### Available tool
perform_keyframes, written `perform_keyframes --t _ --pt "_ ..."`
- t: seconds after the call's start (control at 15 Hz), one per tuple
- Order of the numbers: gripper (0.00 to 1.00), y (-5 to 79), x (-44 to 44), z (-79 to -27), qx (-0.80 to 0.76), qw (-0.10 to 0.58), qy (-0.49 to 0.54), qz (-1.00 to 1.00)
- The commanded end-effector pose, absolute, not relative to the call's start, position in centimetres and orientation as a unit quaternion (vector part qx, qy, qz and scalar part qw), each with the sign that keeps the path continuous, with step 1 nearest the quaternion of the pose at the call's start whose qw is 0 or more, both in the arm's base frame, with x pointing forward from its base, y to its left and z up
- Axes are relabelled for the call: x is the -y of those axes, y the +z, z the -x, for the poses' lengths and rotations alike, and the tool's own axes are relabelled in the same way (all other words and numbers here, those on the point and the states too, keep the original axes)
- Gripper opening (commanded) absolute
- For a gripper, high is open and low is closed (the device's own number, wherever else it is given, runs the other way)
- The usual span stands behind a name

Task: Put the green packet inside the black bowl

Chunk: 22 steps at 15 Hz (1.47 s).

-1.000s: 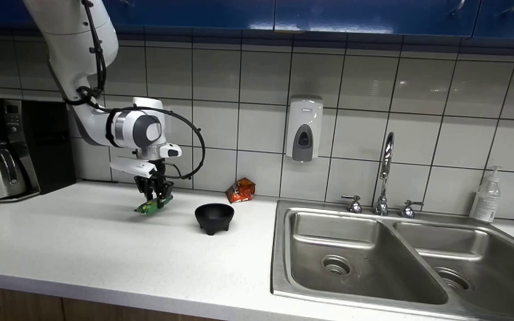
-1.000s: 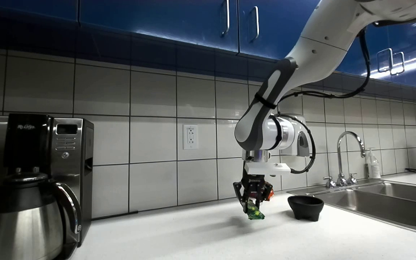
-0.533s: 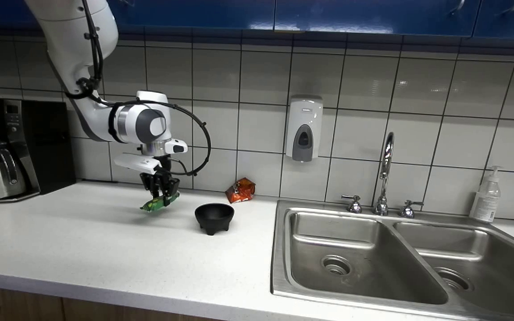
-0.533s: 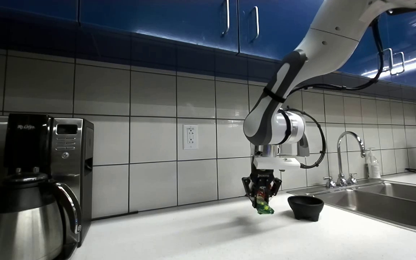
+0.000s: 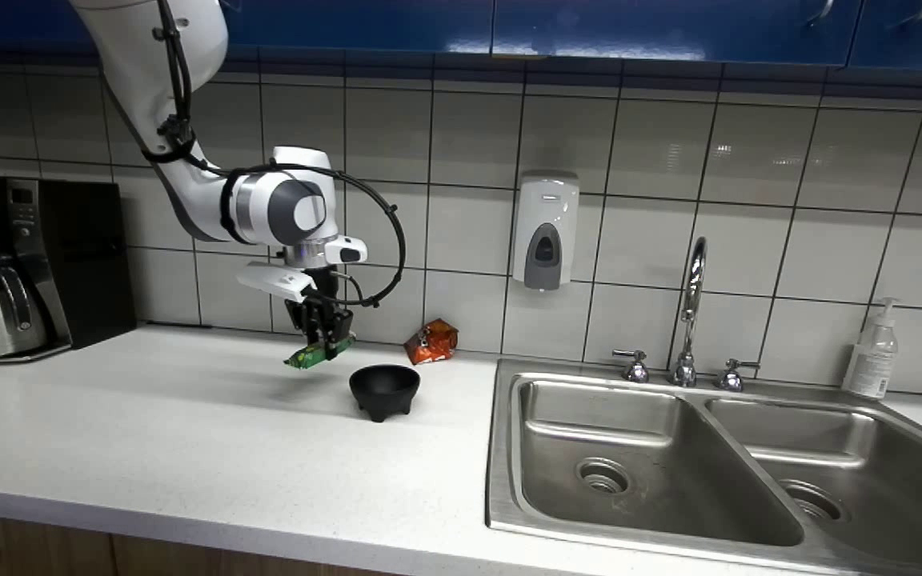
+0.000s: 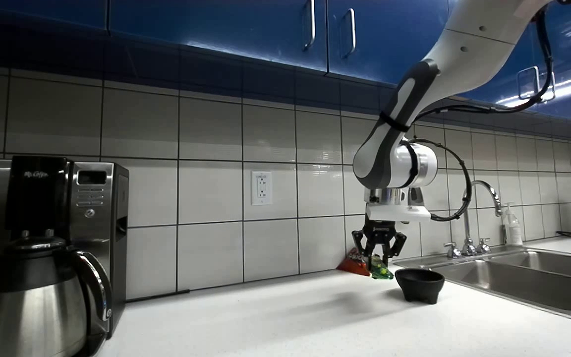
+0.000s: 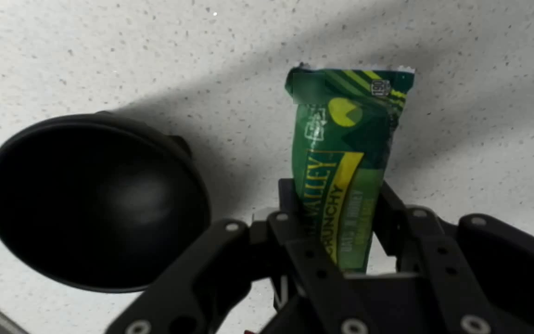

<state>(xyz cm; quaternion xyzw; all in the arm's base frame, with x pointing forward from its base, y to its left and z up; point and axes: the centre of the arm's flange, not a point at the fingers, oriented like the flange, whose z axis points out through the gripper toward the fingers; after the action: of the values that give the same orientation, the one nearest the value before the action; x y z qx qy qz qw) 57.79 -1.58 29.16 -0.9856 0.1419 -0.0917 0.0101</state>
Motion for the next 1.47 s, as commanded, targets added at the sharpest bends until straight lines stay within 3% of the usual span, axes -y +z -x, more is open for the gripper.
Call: perform_keyframes --t 0.0,1.27,1.33,1.4 --pt "0.16 30.2 4.2 -56.5 -0.184 0.002 -0.099 0.978" --pt "0.16 28.2 11.3 -54.4 -0.316 -0.023 -0.075 0.945" --pt "0.56 28.2 11.3 -54.4 -0.318 -0.022 -0.075 0.945" --pt "0.69 28.2 11.3 -54.5 -0.319 -0.023 -0.075 0.945"
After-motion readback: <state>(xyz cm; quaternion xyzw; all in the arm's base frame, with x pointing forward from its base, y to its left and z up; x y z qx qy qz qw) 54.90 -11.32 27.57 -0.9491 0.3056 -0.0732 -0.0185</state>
